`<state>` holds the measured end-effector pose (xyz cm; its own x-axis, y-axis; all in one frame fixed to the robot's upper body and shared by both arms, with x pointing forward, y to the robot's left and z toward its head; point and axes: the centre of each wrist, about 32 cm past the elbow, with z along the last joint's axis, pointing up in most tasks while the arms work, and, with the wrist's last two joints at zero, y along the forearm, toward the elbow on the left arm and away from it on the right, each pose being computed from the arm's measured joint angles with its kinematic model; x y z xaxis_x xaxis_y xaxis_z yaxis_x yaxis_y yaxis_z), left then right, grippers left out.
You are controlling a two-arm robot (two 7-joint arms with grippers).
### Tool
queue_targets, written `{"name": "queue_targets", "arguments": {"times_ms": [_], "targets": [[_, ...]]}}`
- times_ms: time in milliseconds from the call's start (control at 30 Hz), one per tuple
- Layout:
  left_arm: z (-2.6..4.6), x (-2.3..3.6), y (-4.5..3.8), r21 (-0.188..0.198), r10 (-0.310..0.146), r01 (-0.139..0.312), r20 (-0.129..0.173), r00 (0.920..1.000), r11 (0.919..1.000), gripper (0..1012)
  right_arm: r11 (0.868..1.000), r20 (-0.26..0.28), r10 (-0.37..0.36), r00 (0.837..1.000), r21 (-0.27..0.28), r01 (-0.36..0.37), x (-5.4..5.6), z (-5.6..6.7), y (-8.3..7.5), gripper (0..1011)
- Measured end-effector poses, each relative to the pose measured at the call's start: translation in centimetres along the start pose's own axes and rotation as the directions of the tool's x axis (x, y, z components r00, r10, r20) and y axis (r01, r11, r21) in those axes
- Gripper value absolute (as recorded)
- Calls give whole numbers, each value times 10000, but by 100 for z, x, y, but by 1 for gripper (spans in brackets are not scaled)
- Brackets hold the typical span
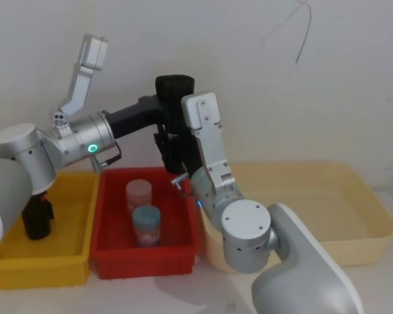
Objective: Pick up the garbage bag with the one hand and transfer it to the other hand.
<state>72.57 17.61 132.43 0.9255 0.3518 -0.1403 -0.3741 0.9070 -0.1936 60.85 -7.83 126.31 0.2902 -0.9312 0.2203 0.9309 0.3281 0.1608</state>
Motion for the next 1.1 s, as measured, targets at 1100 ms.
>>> {"name": "queue_targets", "arguments": {"times_ms": [1100], "targets": [[1,0,1,-17,8,-8,-5,10000,10000,1001,9664,657,-2548,9648,-176,2564,826,-171,-415,644]]}}
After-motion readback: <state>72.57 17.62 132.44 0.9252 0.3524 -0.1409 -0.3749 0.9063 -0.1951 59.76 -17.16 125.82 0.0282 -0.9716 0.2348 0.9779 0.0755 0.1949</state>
